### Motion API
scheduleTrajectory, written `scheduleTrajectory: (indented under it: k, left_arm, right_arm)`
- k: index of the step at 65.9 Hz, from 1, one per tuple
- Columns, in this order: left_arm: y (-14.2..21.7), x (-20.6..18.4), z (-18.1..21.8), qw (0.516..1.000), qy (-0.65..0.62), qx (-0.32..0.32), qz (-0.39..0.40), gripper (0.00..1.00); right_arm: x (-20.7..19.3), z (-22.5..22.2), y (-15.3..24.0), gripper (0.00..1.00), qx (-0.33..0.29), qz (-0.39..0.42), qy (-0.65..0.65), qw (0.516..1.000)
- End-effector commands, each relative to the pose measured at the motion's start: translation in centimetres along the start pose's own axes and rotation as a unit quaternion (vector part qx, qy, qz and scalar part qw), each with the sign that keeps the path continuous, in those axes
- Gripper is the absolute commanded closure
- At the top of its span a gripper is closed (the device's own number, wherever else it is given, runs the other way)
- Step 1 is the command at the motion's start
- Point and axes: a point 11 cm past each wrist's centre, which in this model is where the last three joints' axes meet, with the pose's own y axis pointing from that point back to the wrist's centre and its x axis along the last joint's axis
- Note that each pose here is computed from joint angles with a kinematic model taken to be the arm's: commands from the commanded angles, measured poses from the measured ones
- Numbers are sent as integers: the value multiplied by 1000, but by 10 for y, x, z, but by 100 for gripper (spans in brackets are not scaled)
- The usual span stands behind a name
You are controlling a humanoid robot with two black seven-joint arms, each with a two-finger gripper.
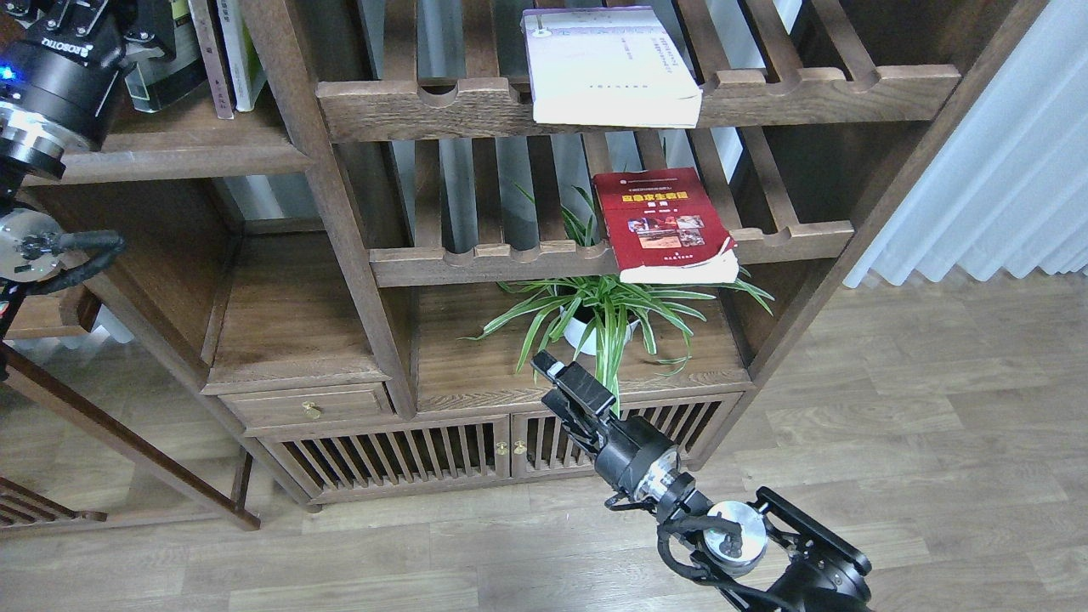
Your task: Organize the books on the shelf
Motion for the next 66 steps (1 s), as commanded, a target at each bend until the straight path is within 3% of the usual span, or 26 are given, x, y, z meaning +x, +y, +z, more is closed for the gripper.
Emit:
scheduleTrajectory:
  k: [1, 14, 46, 66]
  left_arm:
    - [3, 6, 1, 1000, -6, 2, 4, 65]
    - [3, 10, 6, 1000, -7, -2, 7, 55]
    - [-29, 2, 62, 994, 43, -97, 15, 53]
    - [-39, -8, 66, 985, 115, -127, 30, 54]
  right_arm:
    - [-1, -2, 0, 1, 2, -1, 0, 1000]
    - [-1, -2, 0, 1, 4, -1, 0, 1000]
    - [-2, -6, 0, 1, 10, -2, -1, 1000]
    - [-1, -6, 0, 1, 11, -3, -1, 1000]
